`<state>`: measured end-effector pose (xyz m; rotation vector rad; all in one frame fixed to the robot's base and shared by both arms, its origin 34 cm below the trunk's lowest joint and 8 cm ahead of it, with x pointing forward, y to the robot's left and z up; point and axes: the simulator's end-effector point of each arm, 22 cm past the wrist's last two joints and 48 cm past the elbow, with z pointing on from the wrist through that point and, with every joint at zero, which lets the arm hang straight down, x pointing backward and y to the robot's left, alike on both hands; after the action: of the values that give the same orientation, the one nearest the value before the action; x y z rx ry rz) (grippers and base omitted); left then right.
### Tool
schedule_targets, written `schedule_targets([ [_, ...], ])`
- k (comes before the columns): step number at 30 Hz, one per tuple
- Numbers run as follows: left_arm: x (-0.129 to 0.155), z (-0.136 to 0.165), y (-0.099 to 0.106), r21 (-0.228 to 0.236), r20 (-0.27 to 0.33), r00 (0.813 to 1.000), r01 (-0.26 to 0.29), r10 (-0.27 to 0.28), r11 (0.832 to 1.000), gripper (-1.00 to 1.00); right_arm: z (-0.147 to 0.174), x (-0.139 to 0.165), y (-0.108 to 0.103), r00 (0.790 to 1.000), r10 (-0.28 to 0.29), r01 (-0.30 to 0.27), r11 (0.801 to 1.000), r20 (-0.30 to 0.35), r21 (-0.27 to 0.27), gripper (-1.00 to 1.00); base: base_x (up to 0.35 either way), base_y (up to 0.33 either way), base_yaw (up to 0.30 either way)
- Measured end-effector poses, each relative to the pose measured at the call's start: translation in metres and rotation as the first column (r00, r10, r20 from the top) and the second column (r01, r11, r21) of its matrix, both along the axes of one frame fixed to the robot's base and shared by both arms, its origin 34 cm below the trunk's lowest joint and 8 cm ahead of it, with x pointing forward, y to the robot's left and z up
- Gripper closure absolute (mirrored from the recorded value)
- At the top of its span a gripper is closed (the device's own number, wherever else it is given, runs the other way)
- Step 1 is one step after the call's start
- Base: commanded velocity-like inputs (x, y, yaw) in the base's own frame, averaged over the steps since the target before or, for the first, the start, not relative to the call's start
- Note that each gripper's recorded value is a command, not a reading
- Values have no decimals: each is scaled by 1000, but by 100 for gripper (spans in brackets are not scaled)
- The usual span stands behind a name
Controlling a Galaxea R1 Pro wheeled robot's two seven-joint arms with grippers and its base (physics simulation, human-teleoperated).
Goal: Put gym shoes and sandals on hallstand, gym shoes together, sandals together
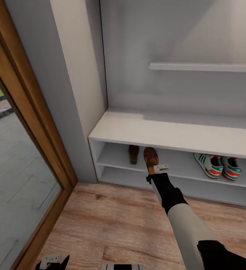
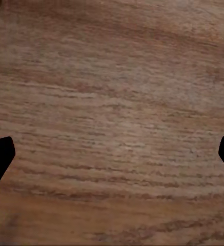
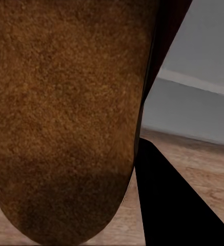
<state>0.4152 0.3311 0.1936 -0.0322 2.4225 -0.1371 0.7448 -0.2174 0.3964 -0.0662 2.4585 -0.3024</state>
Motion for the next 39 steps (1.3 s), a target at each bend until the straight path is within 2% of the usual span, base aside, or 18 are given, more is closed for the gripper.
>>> schedule_targets([
  [10,0,0,0,-1,-2,1000,0,0,1000,-100,0,0,0,1000,0,0,1000,0,0,100,99,0,0],
  [17,0,0,0,0,-1,1000,0,0,1000,-100,0,0,0,1000,0,0,1000,0,0,100,261,0,0],
  [39,0,0,0,0,-2,1000,0,0,1000,-100,-1,0,0,1000,-1,1,1000,-1,1,100,92,0,0],
])
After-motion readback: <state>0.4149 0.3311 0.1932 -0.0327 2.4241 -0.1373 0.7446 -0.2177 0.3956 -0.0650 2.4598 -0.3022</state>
